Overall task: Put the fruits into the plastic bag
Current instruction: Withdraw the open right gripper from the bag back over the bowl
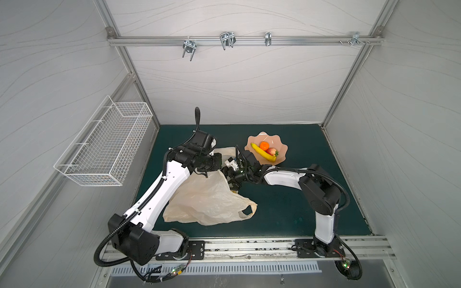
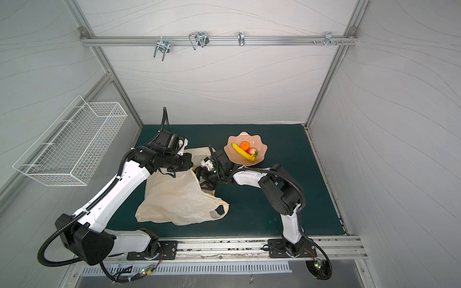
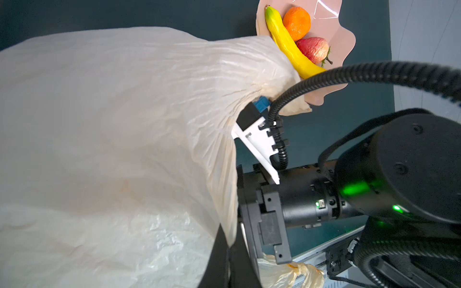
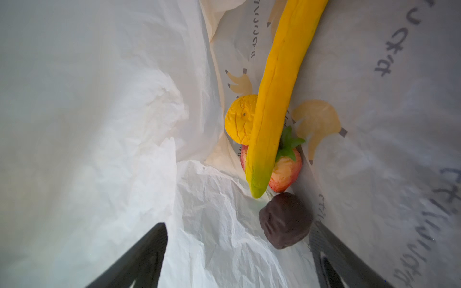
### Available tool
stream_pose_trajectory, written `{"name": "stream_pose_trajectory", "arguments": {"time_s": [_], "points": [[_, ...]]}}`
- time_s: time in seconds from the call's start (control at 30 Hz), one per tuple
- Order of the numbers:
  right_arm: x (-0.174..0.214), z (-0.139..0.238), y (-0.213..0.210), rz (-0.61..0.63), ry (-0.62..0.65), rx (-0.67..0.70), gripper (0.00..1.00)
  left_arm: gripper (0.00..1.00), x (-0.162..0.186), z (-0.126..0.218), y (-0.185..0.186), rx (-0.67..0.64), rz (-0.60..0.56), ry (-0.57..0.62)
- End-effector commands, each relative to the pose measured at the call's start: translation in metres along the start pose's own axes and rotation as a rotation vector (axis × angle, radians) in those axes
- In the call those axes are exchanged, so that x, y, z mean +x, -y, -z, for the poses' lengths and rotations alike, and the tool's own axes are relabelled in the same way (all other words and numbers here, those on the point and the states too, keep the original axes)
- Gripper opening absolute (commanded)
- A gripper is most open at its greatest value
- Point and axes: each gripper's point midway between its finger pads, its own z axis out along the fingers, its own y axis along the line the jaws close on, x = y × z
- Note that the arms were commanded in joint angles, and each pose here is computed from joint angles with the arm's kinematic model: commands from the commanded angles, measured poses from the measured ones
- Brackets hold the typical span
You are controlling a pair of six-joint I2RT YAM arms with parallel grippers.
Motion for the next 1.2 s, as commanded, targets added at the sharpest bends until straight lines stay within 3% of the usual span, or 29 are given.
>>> {"name": "stream_pose_trajectory", "arguments": {"time_s": [0.0, 0.33, 0.73, 1.17], "points": [[0.003, 0.021, -0.004, 0.052, 0.043, 0.023, 0.91, 0.00, -0.014, 0.007, 0.008, 0.020, -0.020, 0.047], [0.017, 0.074, -0.007, 0.161, 0.139, 0.139, 0.92, 0.00, -0.014, 0.003, 0.009, 0.027, -0.022, 0.035], [0.024, 0.149, 0.009, 0.248, 0.316, 0.369, 0.94, 0.00, -0.013, 0.001, 0.010, 0.034, -0.025, 0.029], [0.012, 0.205, 0.028, 0.241, 0.404, 0.500, 0.93, 0.00, -0.013, 0.001, 0.011, 0.041, -0.030, 0.030]]}}
